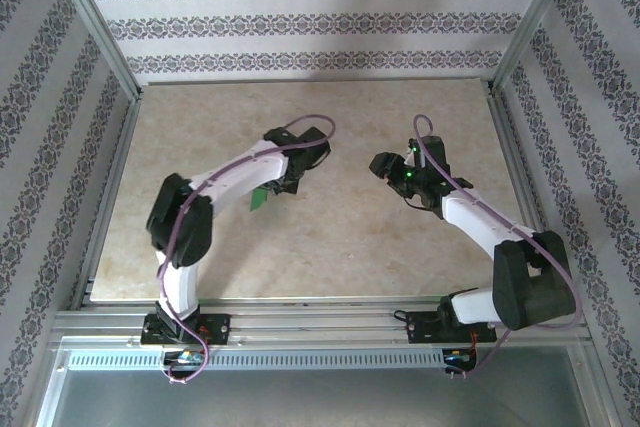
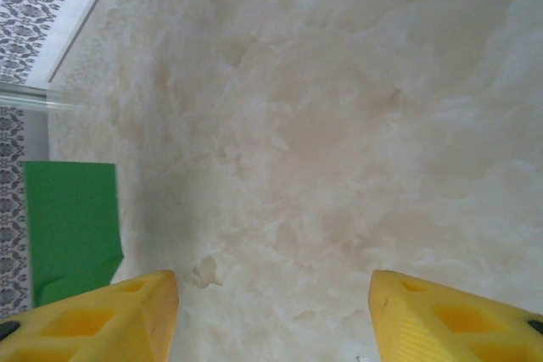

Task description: Fold a paper plane with a square sheet of paper (pick it up from the middle)

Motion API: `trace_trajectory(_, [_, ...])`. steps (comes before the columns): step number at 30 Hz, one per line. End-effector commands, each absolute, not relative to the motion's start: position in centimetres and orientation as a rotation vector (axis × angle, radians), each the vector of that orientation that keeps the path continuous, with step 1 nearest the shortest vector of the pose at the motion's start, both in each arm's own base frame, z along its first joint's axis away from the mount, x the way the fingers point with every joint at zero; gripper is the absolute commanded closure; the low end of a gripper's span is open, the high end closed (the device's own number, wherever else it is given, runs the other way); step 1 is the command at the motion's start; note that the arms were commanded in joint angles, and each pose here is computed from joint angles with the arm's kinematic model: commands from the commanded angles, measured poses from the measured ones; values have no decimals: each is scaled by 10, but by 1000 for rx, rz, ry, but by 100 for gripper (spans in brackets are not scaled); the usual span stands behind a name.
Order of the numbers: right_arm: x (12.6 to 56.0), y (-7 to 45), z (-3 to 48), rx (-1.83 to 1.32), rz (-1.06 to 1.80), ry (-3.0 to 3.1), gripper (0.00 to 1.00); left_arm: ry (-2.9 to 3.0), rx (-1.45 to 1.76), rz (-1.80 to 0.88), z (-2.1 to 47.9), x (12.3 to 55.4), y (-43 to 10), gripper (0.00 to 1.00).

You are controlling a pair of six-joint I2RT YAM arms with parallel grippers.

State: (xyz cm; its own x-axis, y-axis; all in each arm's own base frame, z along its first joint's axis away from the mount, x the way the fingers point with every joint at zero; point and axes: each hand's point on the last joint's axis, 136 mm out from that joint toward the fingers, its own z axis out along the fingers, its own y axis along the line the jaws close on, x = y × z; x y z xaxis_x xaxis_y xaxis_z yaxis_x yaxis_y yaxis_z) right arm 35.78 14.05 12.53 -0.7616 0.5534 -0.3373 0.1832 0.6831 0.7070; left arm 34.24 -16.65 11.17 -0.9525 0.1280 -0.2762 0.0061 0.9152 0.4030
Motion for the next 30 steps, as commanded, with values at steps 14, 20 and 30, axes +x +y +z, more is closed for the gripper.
trace_trajectory(14, [350,136,123,550,834,2396,37,2906,91,-203,89,348,-258,29])
trace_trajectory(20, [344,213,105,343,865,2544,40,2746,-255,-405,109,352,-187,15])
trace_trajectory(30, [321,371,85,-93,1010,2665,57,2523,-753,-248,106,304,-38,1])
